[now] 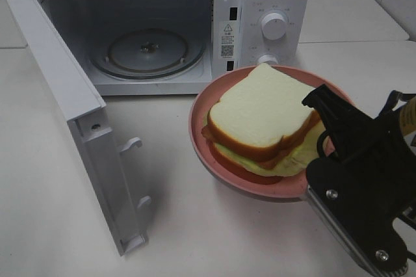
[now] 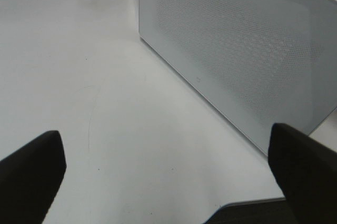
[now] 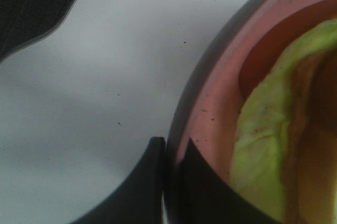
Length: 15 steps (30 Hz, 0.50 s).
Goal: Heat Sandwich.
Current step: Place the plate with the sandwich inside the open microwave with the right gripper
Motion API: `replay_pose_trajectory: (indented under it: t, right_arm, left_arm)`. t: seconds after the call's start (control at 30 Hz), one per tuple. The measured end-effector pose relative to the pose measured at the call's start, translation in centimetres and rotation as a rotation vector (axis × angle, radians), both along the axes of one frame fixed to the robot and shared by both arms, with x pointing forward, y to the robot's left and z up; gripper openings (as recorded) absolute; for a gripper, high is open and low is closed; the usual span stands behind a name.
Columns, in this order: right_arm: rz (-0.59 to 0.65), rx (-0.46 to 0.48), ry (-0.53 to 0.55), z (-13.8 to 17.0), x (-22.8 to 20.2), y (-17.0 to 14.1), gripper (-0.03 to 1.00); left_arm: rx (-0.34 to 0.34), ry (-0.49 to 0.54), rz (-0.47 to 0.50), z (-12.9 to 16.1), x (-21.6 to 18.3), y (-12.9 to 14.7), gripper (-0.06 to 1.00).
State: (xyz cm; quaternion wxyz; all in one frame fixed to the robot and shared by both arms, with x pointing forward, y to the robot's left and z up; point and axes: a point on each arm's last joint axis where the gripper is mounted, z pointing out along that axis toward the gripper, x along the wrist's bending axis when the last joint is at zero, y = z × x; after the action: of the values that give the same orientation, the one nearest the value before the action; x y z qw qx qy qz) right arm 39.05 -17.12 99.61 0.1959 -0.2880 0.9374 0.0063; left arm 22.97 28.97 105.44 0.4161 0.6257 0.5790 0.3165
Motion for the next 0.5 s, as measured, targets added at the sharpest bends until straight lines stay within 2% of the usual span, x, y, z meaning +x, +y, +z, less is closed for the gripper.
replay_pose_trajectory:
  t: [0.5]
  right_arm:
    - [0.059, 0.009, 0.006, -2.8, 1.8, 2.1, 0.03]
  left_arm:
    - [0.000, 0.000, 0.000, 0.0, 0.0, 0.0, 0.97]
